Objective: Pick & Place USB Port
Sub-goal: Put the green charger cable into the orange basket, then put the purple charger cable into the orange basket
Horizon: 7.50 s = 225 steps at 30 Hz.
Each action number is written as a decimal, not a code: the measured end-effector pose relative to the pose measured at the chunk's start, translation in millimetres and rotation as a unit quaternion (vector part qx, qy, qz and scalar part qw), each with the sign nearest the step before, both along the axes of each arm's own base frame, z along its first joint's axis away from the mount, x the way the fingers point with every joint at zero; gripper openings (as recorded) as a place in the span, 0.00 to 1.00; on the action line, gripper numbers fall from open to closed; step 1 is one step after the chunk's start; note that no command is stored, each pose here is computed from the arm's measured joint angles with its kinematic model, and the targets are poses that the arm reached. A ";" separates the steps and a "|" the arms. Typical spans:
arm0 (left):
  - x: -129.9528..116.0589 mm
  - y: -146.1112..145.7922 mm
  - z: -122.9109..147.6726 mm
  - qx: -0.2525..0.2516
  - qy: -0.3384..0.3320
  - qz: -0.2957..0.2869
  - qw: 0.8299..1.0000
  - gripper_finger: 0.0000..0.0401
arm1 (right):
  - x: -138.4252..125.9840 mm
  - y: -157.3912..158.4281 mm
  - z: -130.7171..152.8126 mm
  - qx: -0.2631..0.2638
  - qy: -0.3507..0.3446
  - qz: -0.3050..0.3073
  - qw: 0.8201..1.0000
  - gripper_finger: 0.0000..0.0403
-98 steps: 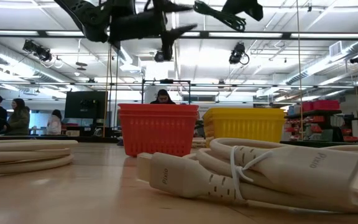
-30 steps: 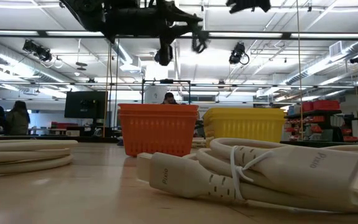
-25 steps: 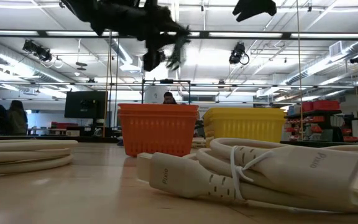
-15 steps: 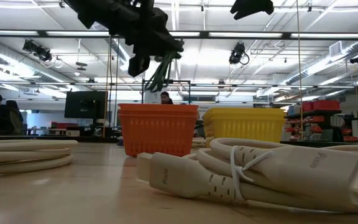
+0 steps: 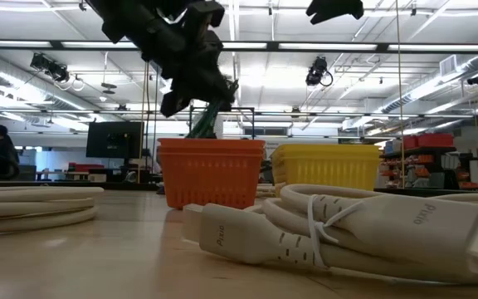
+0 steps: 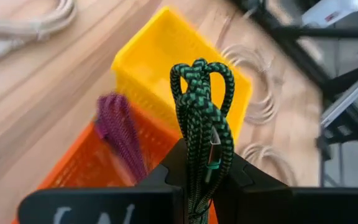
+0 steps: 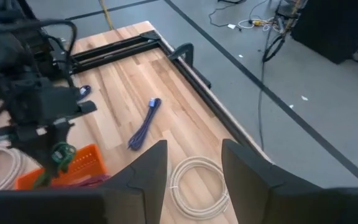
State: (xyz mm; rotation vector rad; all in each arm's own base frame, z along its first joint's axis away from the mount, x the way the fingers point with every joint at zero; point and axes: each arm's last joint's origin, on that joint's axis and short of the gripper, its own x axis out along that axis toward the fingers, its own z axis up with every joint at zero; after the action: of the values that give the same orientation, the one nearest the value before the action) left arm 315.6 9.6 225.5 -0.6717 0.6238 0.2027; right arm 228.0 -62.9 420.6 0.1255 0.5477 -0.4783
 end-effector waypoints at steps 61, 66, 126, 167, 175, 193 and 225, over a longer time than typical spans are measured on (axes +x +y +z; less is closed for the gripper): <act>-69.6 146.5 -38.5 -0.202 0.179 0.373 0.888 0.42 | 1.5 0.2 1.3 -0.004 -0.007 0.013 1.000 0.38; -72.8 150.1 -39.1 -0.195 0.183 0.392 0.880 0.42 | 1.5 0.2 1.3 -0.014 -0.002 0.021 1.000 0.38; -7.4 159.1 -43.3 -0.064 0.158 -0.003 0.985 0.29 | 0.2 1.7 -1.4 -0.035 0.028 0.056 0.997 0.38; 20.7 155.2 -77.9 0.344 0.378 -0.318 0.799 0.40 | 1.2 4.5 -0.9 0.027 -0.007 0.016 0.999 0.38; 30.8 162.1 -69.8 0.362 0.373 -0.302 0.799 0.50 | 1.5 5.6 -1.0 0.030 -0.008 0.017 0.999 0.38; 31.5 175.9 -89.1 0.326 0.371 -0.309 0.813 0.44 | 2.3 11.0 -1.7 0.038 -0.006 0.025 0.999 0.38; -54.5 106.4 143.7 0.175 0.001 0.059 0.983 0.03 | 32.4 9.0 -9.5 0.028 -0.020 0.079 0.996 0.38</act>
State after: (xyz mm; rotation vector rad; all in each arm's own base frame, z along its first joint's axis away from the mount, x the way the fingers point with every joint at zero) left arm 261.0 116.1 369.2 -0.3678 0.5338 0.4128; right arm 260.3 -53.9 411.1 0.1428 0.5273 -0.3053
